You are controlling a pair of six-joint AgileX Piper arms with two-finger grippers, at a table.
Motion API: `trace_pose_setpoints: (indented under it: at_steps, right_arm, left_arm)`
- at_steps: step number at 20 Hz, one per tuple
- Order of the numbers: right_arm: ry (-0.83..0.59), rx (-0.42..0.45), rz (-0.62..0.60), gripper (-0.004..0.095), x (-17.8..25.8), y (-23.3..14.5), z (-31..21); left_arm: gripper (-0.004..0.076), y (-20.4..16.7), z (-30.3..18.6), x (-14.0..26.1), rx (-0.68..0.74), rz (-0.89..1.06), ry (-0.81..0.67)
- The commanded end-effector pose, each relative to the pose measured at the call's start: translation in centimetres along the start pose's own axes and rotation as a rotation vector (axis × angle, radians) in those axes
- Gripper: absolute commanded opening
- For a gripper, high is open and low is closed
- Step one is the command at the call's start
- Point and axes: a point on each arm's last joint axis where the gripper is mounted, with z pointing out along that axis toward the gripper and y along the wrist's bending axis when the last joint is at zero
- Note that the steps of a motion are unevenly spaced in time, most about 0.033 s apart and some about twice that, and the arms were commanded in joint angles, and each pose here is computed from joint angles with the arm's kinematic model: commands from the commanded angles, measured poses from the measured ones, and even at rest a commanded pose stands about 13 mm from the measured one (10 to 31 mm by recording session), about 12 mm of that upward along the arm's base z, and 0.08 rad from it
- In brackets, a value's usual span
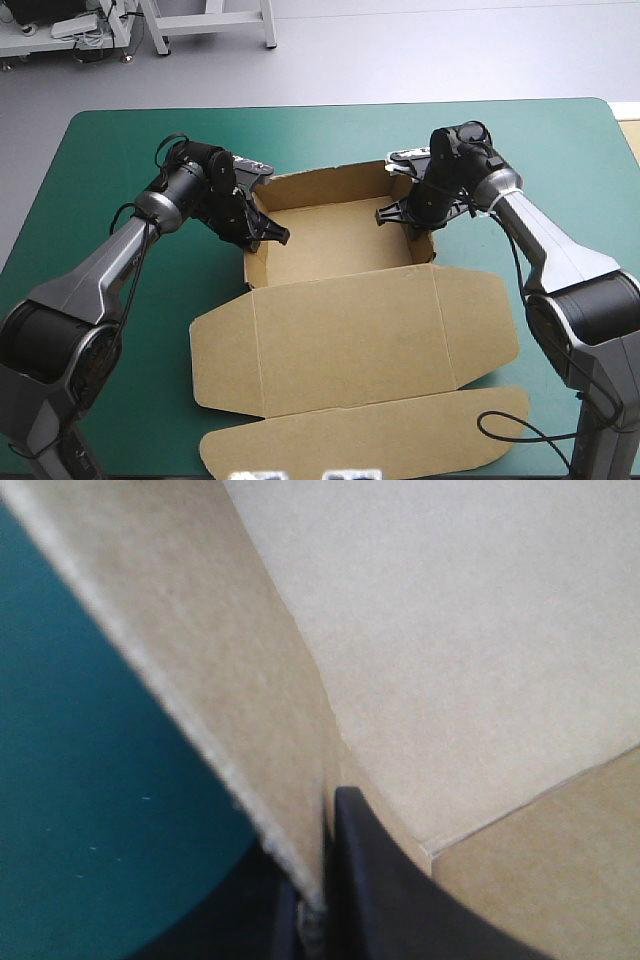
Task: Fold the box
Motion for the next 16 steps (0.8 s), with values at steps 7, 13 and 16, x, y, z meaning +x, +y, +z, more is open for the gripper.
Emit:
trace_pose_setpoints:
  at_steps: [7, 13, 16]
  right_arm:
    - [-0.059, -0.06, -0.065, 0.0806, 0.3, 1.4, -2.7]
    - [-0.204, 0.018, -0.109, 0.0822, 0.2, 1.1, -7.7]
    - [-0.279, 0.014, -0.125, 0.0822, 0.6, 1.1, -10.5]
  left_arm:
    - [0.051, 0.1, -2.6, 0.9, -0.05, 0.068, 0.008]
    - [0.0511, -0.2, -10.4, 1.2, -0.099, 0.082, -0.225]
    - [0.051, -0.6, -14.8, 3.1, -0.105, 0.09, -0.342]
